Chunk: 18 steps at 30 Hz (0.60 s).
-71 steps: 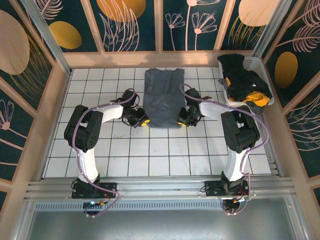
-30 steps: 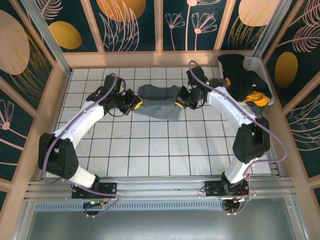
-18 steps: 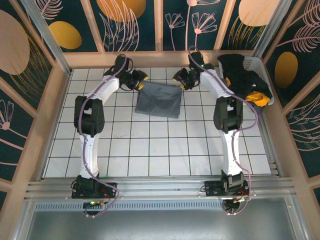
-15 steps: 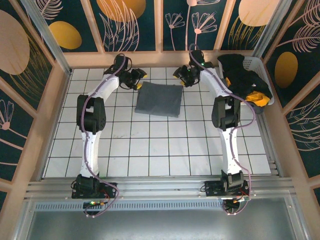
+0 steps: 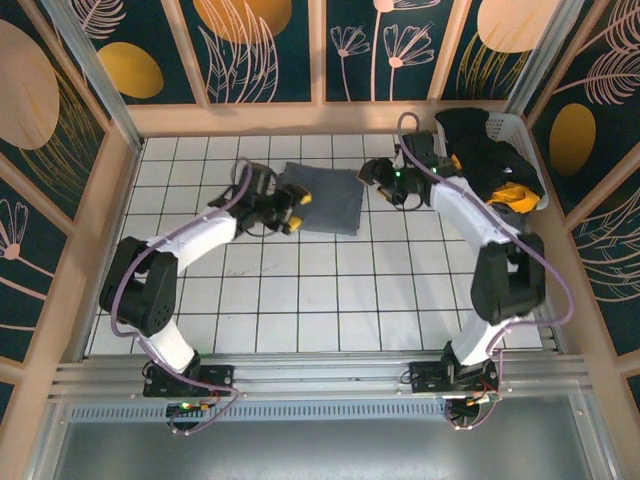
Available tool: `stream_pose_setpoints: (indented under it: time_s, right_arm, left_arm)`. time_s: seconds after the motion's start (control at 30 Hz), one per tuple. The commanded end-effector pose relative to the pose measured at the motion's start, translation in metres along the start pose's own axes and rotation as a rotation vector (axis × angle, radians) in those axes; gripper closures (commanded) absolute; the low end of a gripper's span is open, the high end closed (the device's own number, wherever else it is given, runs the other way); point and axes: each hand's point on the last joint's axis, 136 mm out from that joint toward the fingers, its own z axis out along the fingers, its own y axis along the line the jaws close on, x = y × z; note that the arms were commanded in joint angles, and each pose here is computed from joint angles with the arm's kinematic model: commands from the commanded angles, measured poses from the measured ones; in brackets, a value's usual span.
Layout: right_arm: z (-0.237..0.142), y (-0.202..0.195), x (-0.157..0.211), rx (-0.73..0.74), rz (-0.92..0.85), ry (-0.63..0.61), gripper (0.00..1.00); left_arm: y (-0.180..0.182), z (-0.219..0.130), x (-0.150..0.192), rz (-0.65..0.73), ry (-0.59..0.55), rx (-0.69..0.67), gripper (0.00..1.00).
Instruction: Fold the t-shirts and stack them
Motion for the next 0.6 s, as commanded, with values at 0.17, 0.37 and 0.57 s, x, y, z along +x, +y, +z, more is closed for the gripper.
stream_pose_setpoints:
  time_s: [0.17,0.37,0.57]
  right_arm:
    - [-0.023,-0.010,0.017,-0.026,0.026,-0.050,0.38]
    - [-0.042,-0.016,0.010,-0.006,0.038,-0.093,0.39]
    - [-0.054,-0.027,0.010,-0.007,0.056,-0.107,0.39]
  left_arm:
    - [-0.006,0.063,0.026,-0.192,0.047,0.048,0.31]
    - [0.029,0.094,0.031,-0.262,0.041,-0.088,0.32]
    - [0.030,0.117,0.017,-0.278,-0.017,-0.064,0.39]
